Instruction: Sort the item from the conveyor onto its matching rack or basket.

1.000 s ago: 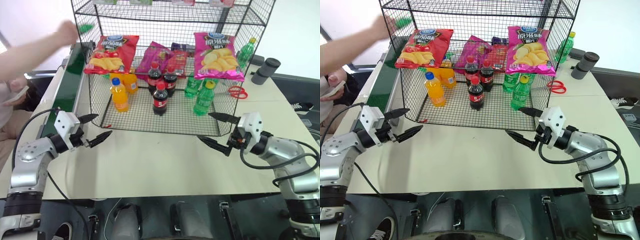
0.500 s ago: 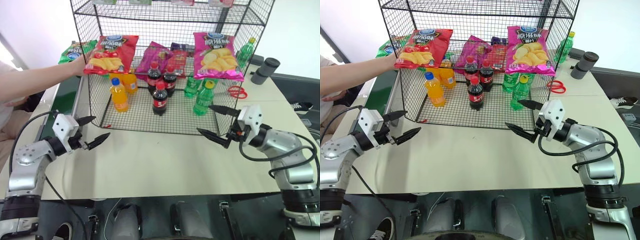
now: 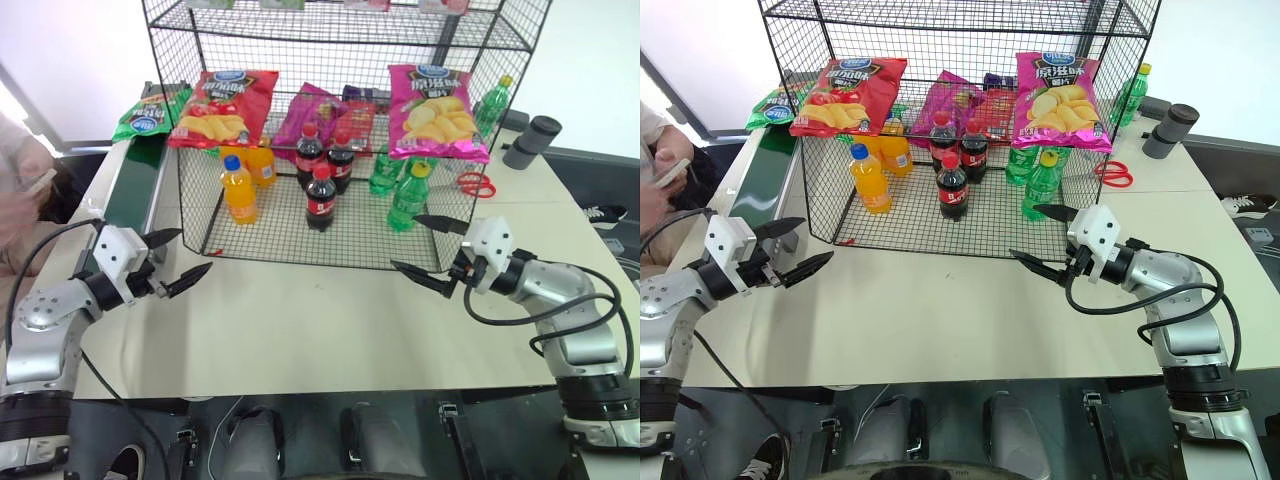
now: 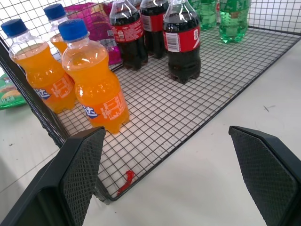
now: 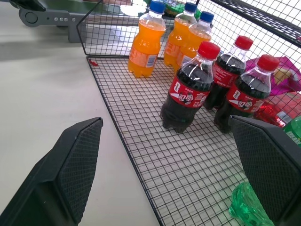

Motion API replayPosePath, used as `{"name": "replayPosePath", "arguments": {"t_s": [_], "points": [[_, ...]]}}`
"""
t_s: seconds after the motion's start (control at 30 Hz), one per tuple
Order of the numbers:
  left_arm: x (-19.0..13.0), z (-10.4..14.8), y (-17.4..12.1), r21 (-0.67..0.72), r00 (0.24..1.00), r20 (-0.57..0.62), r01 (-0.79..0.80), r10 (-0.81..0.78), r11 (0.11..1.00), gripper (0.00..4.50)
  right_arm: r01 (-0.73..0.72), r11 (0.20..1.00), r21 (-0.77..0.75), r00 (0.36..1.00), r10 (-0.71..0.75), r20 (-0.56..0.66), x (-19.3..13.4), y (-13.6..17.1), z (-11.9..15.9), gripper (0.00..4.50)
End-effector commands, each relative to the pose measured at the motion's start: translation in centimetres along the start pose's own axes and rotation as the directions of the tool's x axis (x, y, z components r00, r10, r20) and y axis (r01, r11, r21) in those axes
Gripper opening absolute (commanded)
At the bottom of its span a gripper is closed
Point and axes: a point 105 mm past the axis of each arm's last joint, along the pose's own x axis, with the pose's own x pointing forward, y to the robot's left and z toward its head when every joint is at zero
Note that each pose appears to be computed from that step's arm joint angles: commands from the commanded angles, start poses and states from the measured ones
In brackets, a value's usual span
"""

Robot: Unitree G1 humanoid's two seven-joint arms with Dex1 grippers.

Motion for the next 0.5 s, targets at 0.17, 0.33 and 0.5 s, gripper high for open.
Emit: {"name": "replayPosePath", "arguments": {"t_s": [0.17, 0.33, 0.5], "points": [[-0.37, 1.68, 1.05, 0.049, 0.999, 0.045, -0.029, 0.027, 0.998, 4.5, 0.0, 1.0, -0.023, 1.0, 0.0, 0.017, -0.2, 0.26, 0.45, 4.45], [-0.62, 1.43, 1.08, 0.046, 0.999, 0.037, -0.041, 0.039, 0.998, 4.5, 0.022, 0.999, -0.049, 0.999, -0.02, 0.03, 0.07, -0.38, 0.87, 4.45], [-1.18, 1.42, 1.17, 0.043, 0.998, 0.036, -0.057, 0.055, 0.997, 4.5, -0.037, 0.998, 0.041, 0.998, 0.035, 0.053, 0.29, 0.29, 0.88, 4.45]]}}
